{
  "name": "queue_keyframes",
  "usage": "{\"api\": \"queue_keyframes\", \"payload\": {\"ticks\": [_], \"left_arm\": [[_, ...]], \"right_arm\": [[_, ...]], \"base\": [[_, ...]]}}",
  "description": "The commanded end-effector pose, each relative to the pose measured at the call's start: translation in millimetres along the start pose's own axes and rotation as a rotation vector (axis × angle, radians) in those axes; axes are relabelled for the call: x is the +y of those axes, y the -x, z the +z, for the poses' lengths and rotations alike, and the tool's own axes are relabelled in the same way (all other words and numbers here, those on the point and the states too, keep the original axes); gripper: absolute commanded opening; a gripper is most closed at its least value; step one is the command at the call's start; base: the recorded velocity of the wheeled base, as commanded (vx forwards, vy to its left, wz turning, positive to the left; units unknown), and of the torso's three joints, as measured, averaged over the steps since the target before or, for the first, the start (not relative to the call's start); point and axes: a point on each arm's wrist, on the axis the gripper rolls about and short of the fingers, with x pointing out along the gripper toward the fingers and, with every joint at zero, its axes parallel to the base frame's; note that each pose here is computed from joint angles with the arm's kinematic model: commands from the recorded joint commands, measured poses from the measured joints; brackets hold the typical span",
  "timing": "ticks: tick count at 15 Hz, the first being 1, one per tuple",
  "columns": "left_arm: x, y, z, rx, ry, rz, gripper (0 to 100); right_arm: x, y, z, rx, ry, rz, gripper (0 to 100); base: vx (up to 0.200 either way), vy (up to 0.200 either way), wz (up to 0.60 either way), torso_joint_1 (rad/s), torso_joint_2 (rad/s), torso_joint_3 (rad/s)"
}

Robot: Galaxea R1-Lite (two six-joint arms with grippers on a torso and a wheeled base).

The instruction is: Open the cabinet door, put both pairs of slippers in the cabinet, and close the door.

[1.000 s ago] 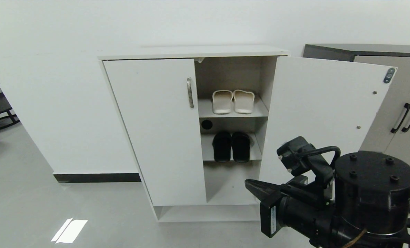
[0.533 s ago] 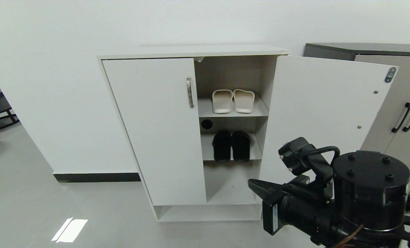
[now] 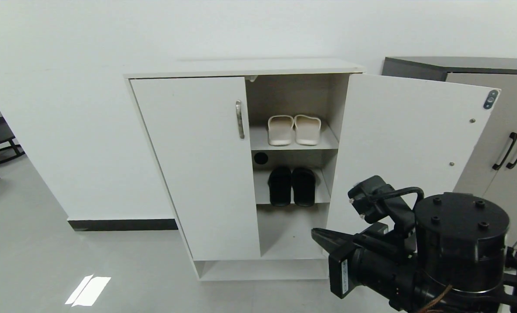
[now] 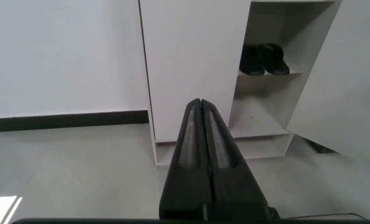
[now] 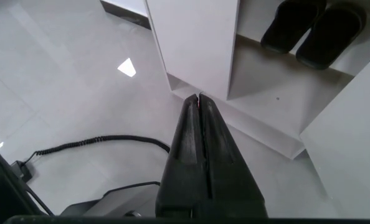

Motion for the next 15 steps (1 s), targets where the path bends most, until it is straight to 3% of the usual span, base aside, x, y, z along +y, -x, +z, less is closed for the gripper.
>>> {"api": "queue_keyframes", "payload": {"ticks": [1,15], "left_arm": [[0.0,0.0,0.0,-0.001,0.000,0.000,0],[0.0,0.0,0.0,-0.001,0.002,0.000,0]], "right_arm": [[0.4,-2.2,-1.7,0.008,0.002,0.000,0],[-2.3,-7.2,-1.5,0.010,-0.001,-0.014,0]], "base": [[0.000,0.000,0.00,0.046,-0.34,-0.266],[0.000,0.000,0.00,0.168,-0.45,-0.288]]}}
